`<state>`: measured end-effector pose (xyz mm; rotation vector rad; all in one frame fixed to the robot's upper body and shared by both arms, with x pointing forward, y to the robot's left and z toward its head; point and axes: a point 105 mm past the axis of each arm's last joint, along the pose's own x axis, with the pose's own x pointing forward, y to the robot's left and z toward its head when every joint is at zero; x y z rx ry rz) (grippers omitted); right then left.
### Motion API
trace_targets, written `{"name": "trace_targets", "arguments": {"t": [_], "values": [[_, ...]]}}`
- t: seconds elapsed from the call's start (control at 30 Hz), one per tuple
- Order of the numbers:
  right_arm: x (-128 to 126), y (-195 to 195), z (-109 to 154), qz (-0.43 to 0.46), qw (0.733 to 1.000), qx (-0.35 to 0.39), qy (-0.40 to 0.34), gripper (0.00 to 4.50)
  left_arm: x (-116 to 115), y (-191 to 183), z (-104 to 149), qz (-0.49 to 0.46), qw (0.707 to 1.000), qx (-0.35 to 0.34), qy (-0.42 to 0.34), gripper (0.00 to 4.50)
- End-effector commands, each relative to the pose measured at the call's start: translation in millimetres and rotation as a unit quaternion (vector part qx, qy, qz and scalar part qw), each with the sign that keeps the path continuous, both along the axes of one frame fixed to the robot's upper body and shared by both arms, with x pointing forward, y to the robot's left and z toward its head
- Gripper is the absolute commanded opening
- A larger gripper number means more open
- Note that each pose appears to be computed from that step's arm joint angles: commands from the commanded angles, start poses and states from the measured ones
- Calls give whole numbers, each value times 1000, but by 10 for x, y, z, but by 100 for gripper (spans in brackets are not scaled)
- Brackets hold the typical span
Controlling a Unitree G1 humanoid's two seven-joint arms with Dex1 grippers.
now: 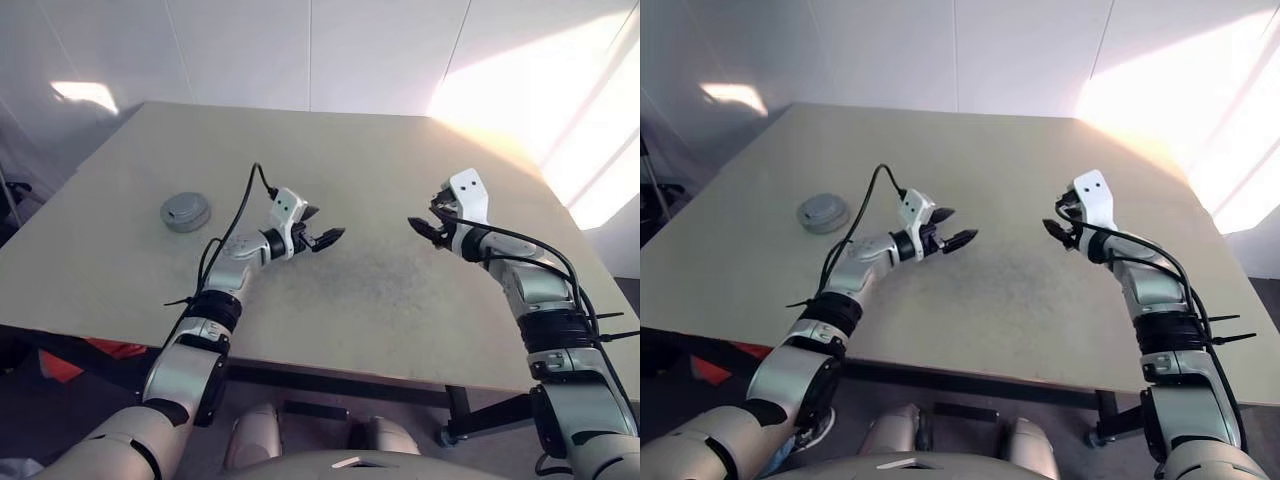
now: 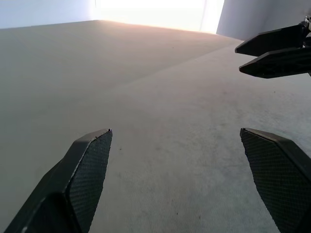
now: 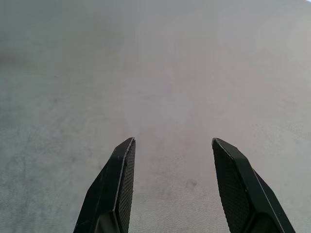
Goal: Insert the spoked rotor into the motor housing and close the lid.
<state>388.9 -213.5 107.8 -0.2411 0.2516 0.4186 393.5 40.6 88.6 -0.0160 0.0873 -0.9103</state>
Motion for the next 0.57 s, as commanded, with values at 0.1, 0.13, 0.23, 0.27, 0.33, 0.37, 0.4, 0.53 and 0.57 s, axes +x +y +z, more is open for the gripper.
{"name": "trace_targets", "arguments": {"t": [0.1,0.13,0.23,0.27,0.33,0.37,0.4,0.53,0.57], "values": [[40,-31,289,0,999,22,-47,403,45,-18,162,5,1000,-8,-19,450],[41,-41,292,-3,999,23,-48,439,51,-24,165,5,1000,-7,-19,450],[44,-48,282,-6,999,25,-46,445,74,-21,157,9,1000,-3,-15,450],[42,-39,277,-4,999,27,-45,445,81,-16,148,11,1000,0,-13,450],[44,-31,270,-3,999,26,-44,445,87,-10,137,11,1000,3,-10,450],[45,-30,269,-3,999,22,-45,445,88,-9,135,11,1000,4,-9,450],[53,-37,262,-7,999,11,-46,445,90,-5,135,11,1000,4,-9,450],[59,-15,211,-2,999,-15,-44,445,97,11,131,14,1000,5,-7,450],[68,-18,212,-6,999,-10,-45,445,100,17,128,15,1000,7,-8,450]]}}
